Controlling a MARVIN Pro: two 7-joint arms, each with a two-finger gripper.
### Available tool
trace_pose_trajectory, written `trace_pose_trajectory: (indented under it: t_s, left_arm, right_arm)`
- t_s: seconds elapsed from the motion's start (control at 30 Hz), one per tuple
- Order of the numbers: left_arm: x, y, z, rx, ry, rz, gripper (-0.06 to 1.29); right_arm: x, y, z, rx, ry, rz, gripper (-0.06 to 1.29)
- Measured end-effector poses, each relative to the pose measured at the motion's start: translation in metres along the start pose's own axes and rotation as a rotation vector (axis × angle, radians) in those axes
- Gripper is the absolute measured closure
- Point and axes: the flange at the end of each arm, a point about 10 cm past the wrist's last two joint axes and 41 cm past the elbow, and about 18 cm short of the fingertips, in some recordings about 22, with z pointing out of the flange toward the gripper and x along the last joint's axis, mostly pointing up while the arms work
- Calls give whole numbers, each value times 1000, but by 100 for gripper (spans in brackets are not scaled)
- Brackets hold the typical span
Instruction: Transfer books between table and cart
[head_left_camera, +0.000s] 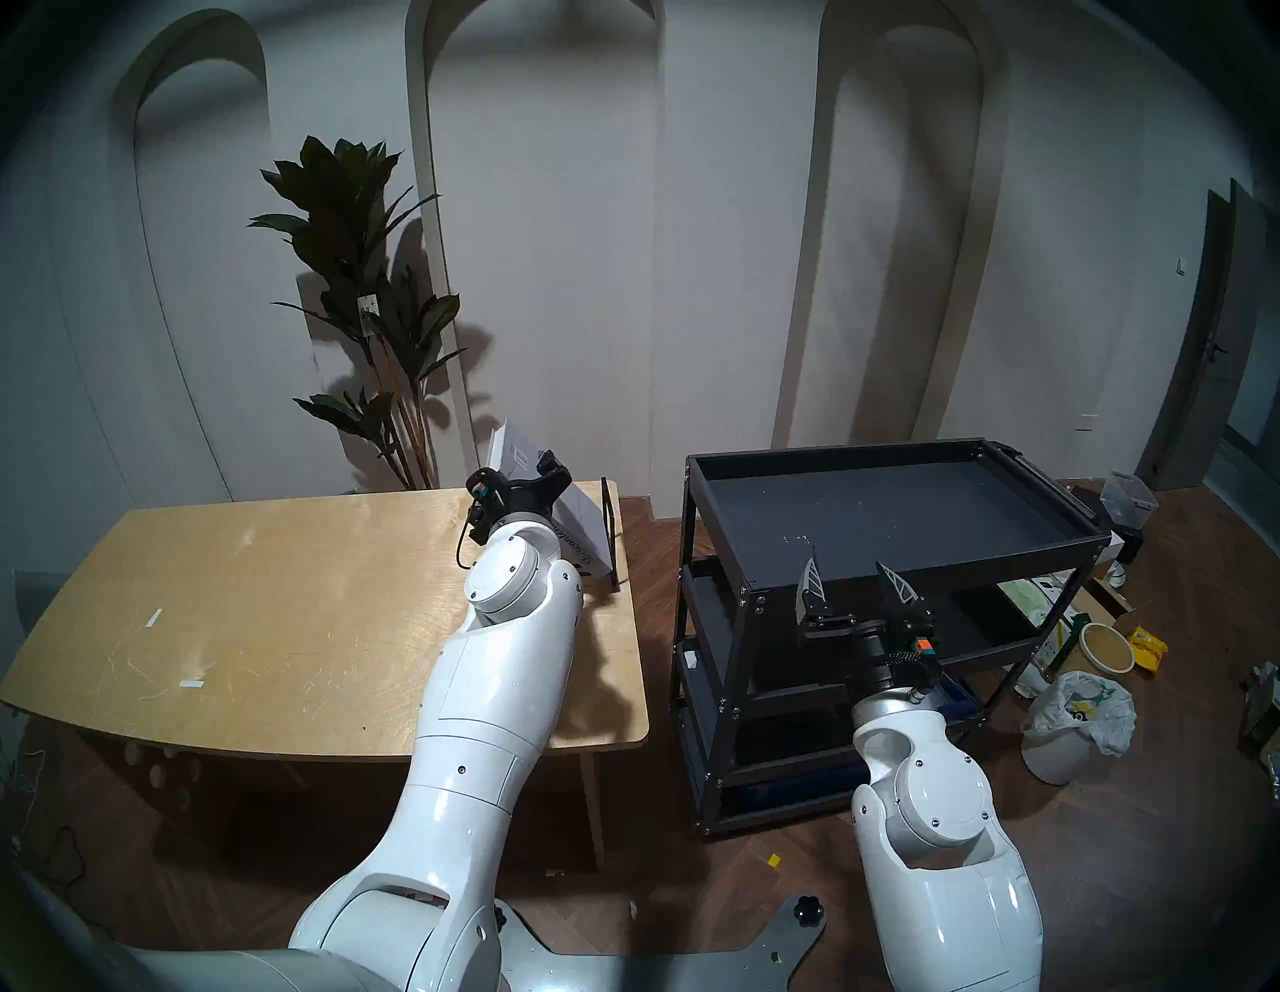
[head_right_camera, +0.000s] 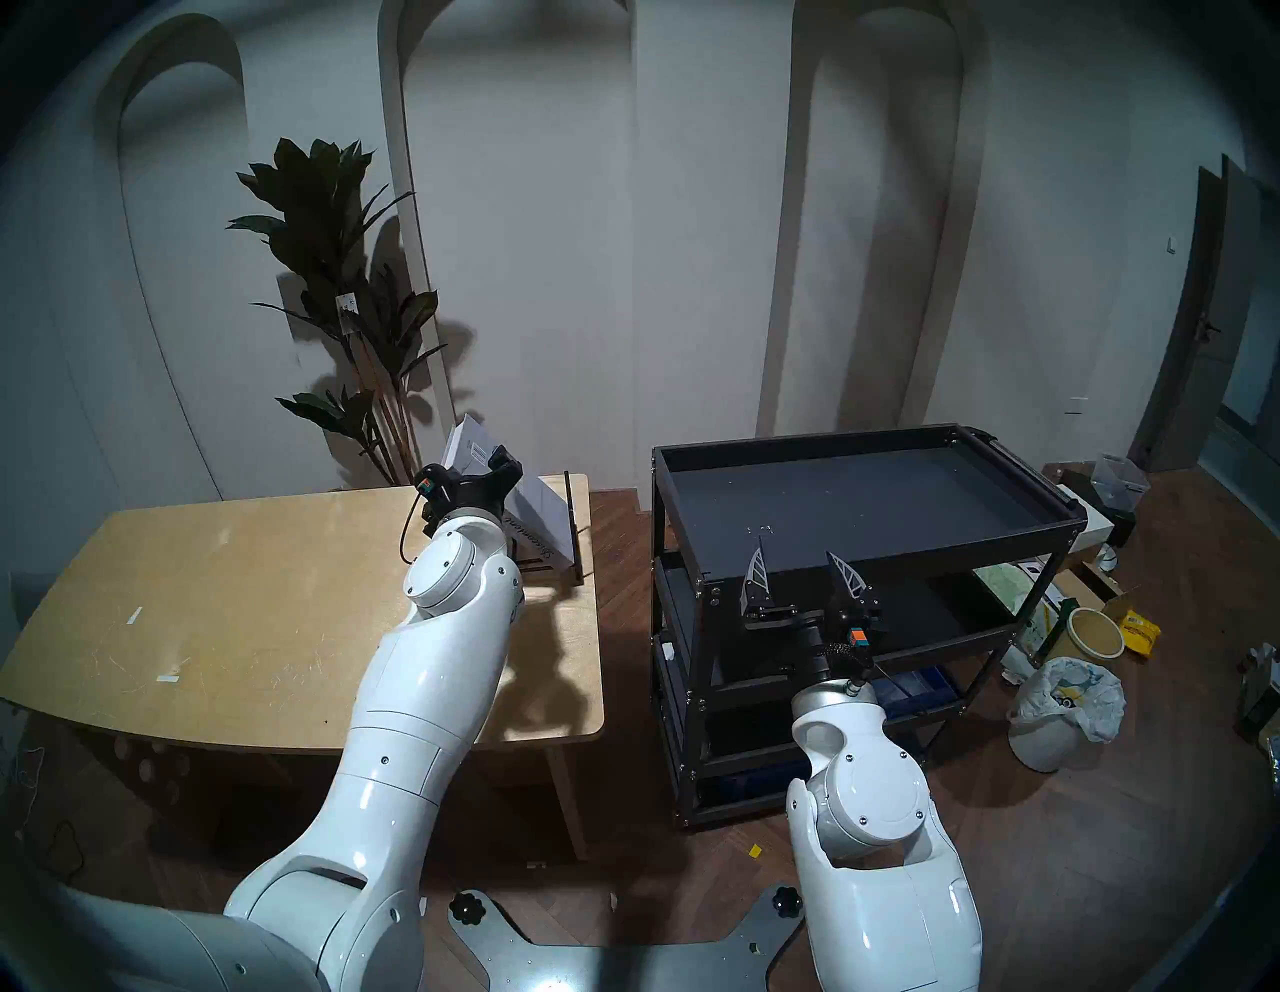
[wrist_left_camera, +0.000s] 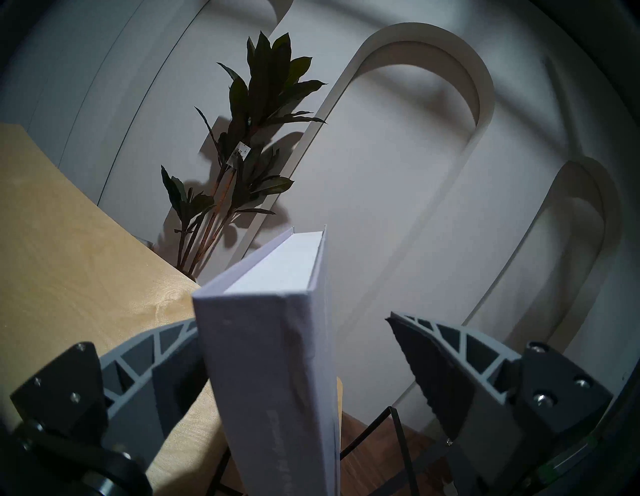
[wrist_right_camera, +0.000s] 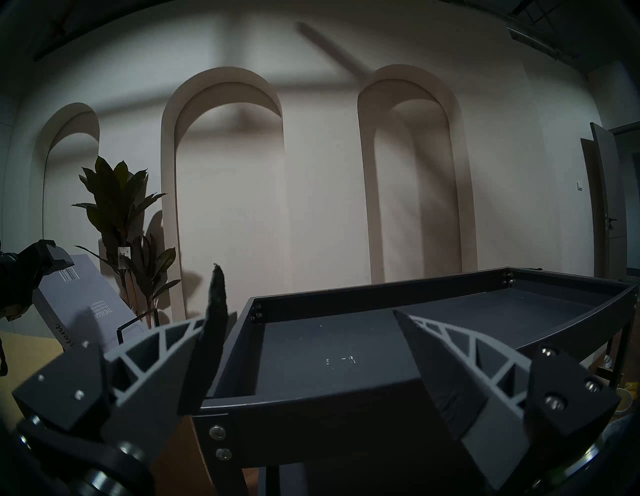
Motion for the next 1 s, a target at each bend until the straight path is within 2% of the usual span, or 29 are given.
trace_pose_trajectory:
  t_s: [0.13,0.2,0.27,0.33,0.37,0.6,0.73,0.93,1.0]
  left_arm:
    - [1,-1,0,1,4,-1,2]
    - [1,-1,0,0,6,-1,10]
    - [2,-2,0,-1,7,-1,27]
    - [2,-2,0,-1,9,0,72]
    - [2,-2,0,-1,9,0,80]
    - [9,1,-5,-9,35,20,79]
    - [17,10,-13,-30,74,24,85]
    - [32,33,-26,-86,140,8,85]
    - [41,43,-30,-110,171,1,86]
  right_arm:
    - [0,0,1,1,3,5,0]
    - [1,0,1,1,5,7,0]
    - [1,0,1,1,6,9,0]
    - [1,-1,1,1,7,9,0]
    - [1,-1,1,1,7,10,0]
    - [1,-1,1,2,8,6,0]
    - [2,-1,2,0,8,-2,0]
    - [0,-7,6,30,-4,-75,0]
    - [0,-12,10,57,-8,-123,0]
